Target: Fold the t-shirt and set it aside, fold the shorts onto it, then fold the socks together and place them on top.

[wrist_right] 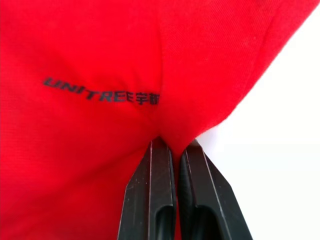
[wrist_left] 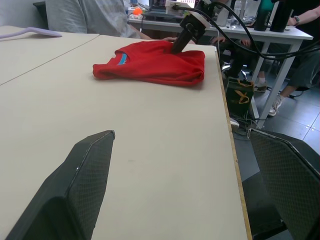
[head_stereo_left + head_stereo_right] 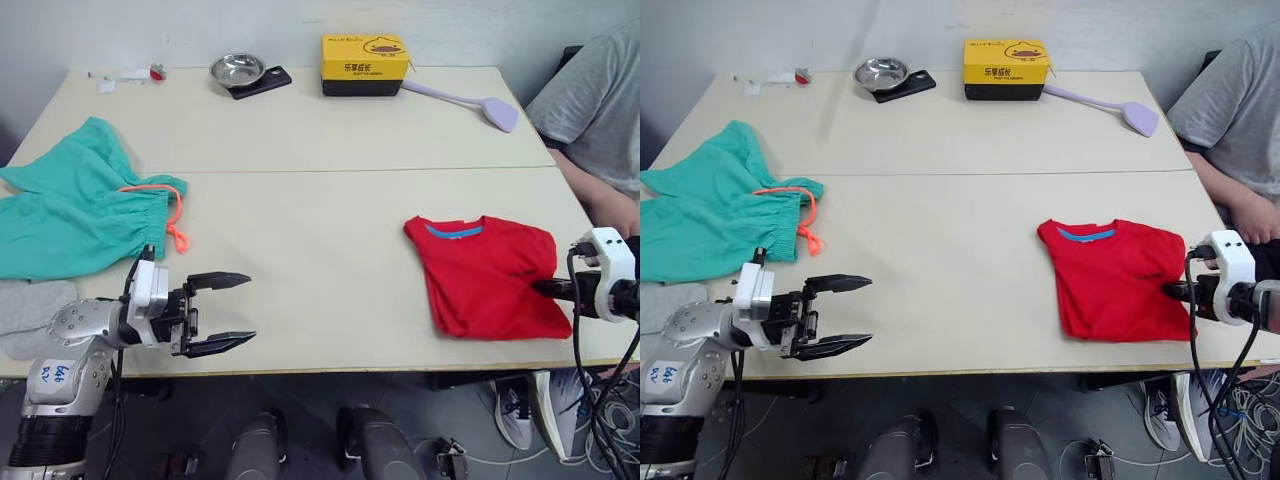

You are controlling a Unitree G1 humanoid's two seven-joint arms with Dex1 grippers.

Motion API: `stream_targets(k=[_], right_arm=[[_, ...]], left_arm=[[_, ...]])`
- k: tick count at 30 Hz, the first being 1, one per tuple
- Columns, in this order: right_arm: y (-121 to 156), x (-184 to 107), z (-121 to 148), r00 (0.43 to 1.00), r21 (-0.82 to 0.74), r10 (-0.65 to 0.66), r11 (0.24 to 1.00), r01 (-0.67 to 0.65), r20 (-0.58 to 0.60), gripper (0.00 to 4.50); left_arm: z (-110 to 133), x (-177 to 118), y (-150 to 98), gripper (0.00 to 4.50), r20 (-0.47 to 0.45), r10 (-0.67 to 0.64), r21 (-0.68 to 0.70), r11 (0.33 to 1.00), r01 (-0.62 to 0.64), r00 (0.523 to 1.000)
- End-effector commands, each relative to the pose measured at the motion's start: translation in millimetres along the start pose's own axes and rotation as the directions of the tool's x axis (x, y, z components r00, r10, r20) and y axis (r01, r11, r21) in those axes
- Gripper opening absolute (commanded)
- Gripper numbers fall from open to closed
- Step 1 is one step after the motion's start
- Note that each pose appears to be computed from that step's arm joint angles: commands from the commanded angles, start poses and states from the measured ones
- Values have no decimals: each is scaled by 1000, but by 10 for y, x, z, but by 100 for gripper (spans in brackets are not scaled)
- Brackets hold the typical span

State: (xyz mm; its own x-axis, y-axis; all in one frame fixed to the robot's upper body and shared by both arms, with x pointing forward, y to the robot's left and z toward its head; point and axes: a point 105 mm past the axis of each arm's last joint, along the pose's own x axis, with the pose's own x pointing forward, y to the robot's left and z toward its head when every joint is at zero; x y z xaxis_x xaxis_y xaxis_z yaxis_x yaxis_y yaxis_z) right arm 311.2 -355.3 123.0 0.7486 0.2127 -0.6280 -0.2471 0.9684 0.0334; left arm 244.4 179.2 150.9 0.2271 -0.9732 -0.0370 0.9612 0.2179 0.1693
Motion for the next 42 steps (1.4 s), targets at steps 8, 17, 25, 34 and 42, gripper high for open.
stream_targets(k=[8,17,25,34,42], right_arm=[[-133,-257,-6,998,31,-37,999,38,-48,145],[615,-572,431,901,-570,402,783,-247,162,447],[1393,-389,83,650,-713,692,624,-321,313,447],[1811,-165,-94,542,-783,754,568,-253,372,447],[1934,-298,60,512,-739,718,639,-216,471,447]], left_arm=[[-28,-249,4,450,-42,148,19,989,-147,988],[-154,-1130,98,450,-175,675,109,737,-667,717],[-280,-2157,-275,450,-334,899,130,343,-930,284],[-386,-2660,-865,450,-387,921,139,102,-985,41],[-98,-2434,-411,450,-315,933,109,216,-970,173]])
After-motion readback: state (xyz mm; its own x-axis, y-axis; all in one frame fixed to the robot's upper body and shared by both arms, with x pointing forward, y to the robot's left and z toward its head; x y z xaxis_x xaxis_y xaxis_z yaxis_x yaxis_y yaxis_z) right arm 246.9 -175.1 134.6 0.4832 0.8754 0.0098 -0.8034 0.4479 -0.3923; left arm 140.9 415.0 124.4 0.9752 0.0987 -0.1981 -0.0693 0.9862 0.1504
